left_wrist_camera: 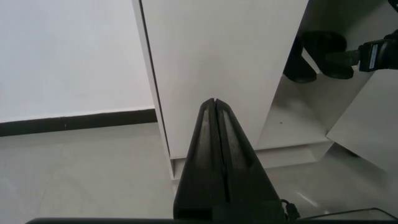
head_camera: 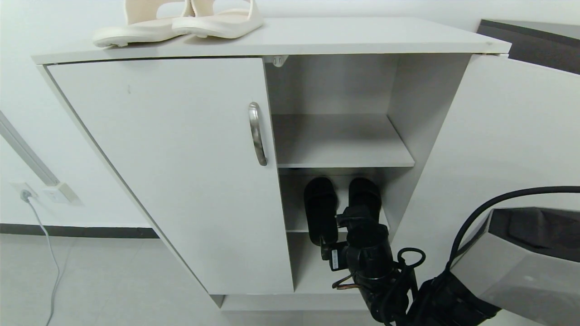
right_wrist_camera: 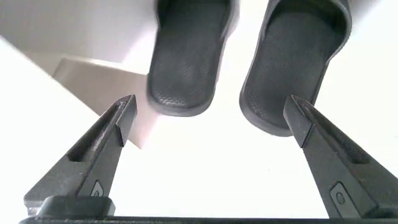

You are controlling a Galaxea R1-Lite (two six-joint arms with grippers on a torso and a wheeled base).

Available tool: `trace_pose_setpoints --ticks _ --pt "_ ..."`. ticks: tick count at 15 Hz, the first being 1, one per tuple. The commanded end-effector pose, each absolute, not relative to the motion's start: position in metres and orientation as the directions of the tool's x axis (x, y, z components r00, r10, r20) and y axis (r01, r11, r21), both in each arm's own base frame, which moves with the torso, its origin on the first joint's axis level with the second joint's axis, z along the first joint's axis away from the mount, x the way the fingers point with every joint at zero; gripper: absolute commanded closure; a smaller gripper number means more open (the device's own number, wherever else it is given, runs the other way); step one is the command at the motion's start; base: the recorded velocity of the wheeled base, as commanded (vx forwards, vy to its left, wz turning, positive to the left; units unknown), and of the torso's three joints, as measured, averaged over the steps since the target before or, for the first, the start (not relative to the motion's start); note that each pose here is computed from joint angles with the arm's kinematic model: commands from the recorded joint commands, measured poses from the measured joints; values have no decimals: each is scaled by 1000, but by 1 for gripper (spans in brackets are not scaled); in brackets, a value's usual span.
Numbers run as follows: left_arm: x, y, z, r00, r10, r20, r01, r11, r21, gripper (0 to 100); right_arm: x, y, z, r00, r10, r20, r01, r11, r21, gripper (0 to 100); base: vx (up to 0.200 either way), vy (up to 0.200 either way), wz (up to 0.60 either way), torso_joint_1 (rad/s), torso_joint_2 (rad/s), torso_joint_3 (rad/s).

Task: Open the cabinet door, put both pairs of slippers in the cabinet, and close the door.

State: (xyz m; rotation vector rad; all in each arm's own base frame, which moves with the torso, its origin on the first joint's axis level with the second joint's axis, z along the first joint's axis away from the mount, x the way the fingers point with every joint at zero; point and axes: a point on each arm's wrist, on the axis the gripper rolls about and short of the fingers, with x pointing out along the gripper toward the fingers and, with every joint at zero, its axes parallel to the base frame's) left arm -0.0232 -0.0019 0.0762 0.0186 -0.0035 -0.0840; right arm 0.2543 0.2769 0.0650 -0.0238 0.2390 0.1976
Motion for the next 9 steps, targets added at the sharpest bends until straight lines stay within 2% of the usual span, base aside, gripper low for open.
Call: trace_pose_setpoints --ticks 1,5,9 --pt "-23 -2 76 997 -83 2 83 996 17 100 249 276 70 951 202 -232 -206 978 4 0 0 0 0 0 0 0" --pt "-23 -2 76 996 -84 2 84 996 17 100 246 278 70 949 212 -232 -217 976 4 0 0 0 0 0 0 0" --pt "-23 -2 76 997 -83 2 83 996 17 100 246 278 69 950 210 -232 -215 977 4 0 -200 0 0 5 5 0"
